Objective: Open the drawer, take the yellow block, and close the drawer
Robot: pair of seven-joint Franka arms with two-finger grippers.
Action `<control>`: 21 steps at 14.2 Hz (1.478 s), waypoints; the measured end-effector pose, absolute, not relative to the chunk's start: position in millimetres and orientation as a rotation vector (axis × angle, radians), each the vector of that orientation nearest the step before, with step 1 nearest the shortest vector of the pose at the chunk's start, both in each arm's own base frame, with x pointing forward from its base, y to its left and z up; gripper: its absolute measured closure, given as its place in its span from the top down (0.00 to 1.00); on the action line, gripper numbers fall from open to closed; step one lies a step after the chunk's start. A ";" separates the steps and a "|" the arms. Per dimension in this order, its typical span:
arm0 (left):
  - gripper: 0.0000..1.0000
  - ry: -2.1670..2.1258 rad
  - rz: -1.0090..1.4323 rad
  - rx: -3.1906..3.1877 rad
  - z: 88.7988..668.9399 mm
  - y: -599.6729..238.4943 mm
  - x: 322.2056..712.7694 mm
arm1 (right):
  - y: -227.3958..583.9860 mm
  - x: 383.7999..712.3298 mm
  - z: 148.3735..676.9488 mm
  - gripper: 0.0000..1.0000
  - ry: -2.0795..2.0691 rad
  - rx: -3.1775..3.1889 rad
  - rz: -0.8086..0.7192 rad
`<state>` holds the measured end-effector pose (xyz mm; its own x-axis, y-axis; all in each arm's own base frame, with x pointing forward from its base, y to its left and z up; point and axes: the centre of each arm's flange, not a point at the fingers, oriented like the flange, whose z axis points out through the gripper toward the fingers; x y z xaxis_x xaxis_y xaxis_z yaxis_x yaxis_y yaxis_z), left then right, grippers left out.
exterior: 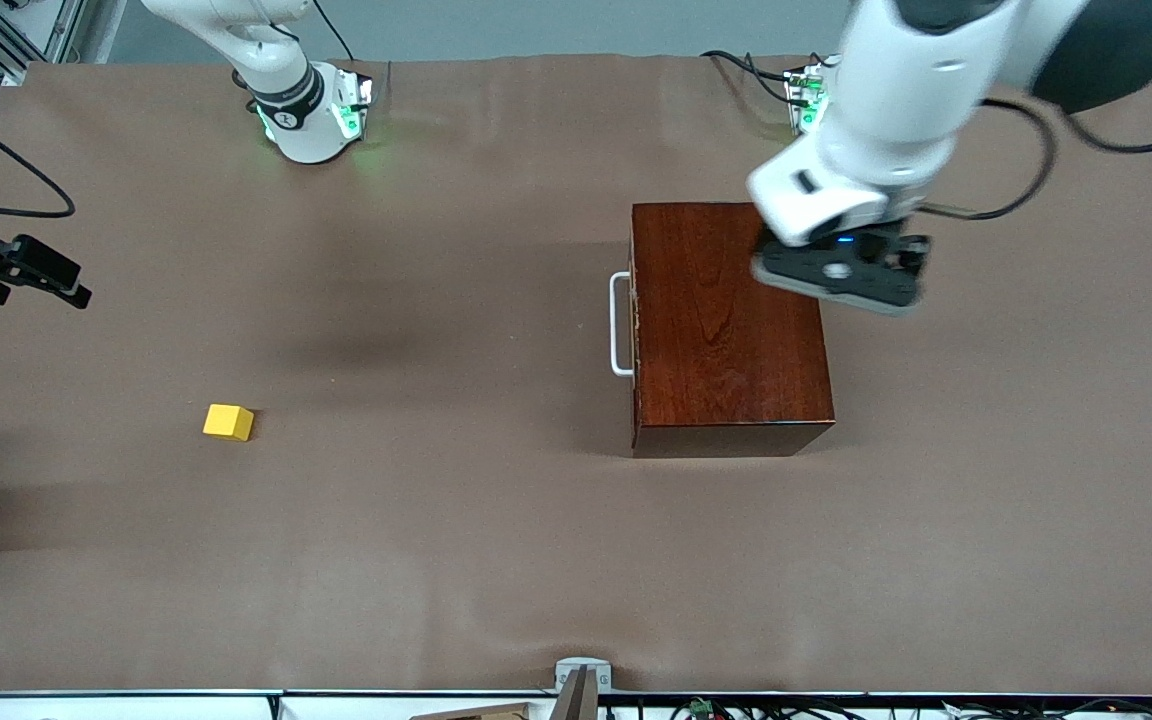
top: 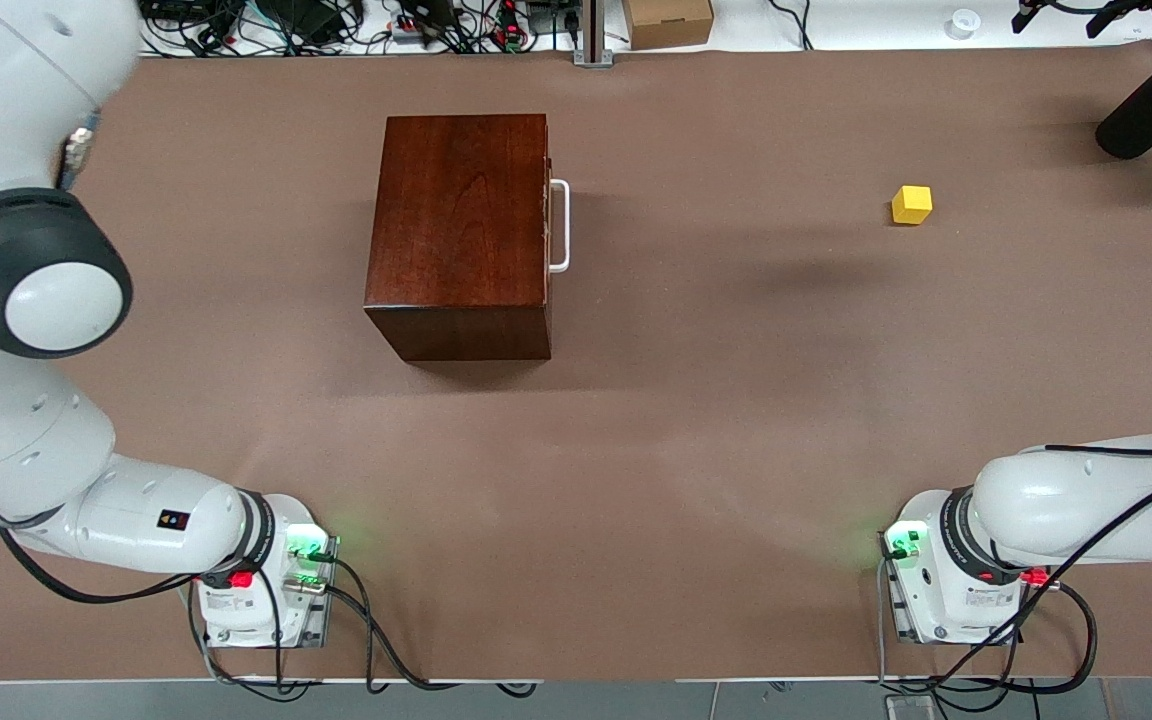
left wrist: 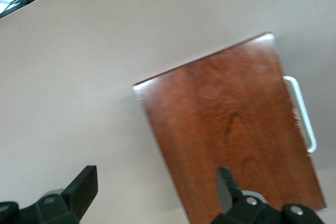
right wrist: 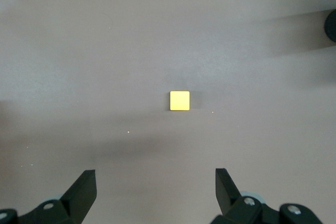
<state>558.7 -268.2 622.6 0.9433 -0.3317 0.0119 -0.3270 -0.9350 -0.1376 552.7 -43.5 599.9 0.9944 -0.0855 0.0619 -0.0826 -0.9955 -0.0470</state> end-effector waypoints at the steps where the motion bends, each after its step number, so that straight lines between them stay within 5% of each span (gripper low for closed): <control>1: 1.00 0.448 -0.058 -2.972 628.0 -245.1 565.5 | -43.5 551.7 600.6 1.00 0.130 -3.093 -0.086; 10: 1.00 0.044 0.151 -3.052 633.4 -118.3 575.8 | -49.9 544.6 605.4 1.00 0.146 -3.096 -0.009; 21: 1.00 -0.032 0.009 -3.136 633.7 -47.2 555.1 | -71.4 536.1 607.9 1.00 0.207 -3.090 0.060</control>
